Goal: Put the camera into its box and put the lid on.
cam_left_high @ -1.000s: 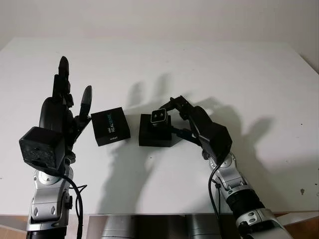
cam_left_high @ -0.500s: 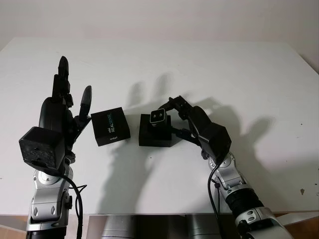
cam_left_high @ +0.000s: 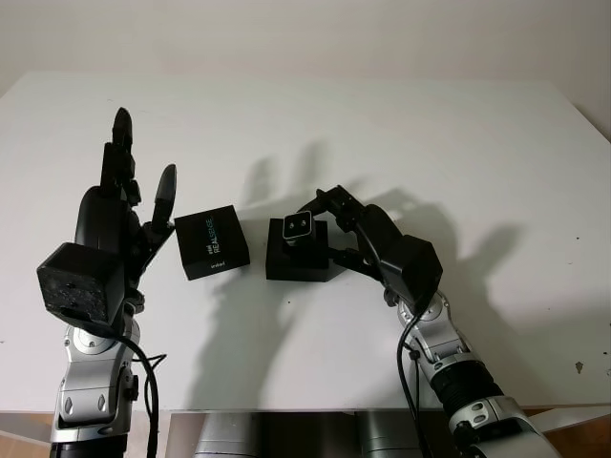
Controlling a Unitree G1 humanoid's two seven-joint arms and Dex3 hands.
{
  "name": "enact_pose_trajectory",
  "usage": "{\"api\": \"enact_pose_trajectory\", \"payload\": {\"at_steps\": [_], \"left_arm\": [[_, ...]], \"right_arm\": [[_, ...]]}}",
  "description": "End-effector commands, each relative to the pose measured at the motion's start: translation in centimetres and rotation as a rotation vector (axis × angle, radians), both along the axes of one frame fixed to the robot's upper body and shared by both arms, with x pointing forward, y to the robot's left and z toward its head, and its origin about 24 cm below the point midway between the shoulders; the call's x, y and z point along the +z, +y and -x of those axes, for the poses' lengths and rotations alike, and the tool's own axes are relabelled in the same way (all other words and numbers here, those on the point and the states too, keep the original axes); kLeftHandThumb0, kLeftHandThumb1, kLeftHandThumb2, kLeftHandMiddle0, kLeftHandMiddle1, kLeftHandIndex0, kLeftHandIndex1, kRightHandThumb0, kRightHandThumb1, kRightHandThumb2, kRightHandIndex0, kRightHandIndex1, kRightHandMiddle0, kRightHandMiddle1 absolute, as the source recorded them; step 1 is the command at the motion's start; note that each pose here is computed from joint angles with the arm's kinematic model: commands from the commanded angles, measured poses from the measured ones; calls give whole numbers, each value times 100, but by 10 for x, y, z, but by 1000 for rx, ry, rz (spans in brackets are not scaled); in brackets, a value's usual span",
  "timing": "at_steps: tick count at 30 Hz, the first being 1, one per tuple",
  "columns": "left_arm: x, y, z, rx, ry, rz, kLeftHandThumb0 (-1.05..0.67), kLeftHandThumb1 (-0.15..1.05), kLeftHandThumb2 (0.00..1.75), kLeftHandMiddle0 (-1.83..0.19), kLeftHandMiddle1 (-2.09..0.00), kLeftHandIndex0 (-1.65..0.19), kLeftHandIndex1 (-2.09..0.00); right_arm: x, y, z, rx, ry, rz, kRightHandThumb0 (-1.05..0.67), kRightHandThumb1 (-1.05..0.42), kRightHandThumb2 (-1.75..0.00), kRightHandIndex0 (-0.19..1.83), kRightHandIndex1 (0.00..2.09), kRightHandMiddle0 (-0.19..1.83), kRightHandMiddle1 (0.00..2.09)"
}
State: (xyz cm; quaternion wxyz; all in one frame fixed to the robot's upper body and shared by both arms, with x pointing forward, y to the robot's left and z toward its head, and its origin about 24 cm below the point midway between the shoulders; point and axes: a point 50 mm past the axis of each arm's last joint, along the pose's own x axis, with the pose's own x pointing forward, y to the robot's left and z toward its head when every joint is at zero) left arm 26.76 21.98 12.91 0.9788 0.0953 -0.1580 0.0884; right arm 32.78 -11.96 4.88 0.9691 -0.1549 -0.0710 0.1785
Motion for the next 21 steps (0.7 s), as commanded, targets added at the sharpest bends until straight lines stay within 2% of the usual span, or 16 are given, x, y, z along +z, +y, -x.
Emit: {"api": "enact_pose_trajectory", "payload": {"at_steps": [1,21], "left_arm": [[4,1,2,0,-13,-14,-58,105,49,2,-5,7,-5],[3,0,3,3,-11,-13,-58,105,49,2,-5,6,-5]], "right_arm": [[5,2,-3,4,-21,-12,-49,-101,-5,19,6,25,155],[2,5,-4,17,-12,-8,-48,-101,-5,19,5,25,156]]}}
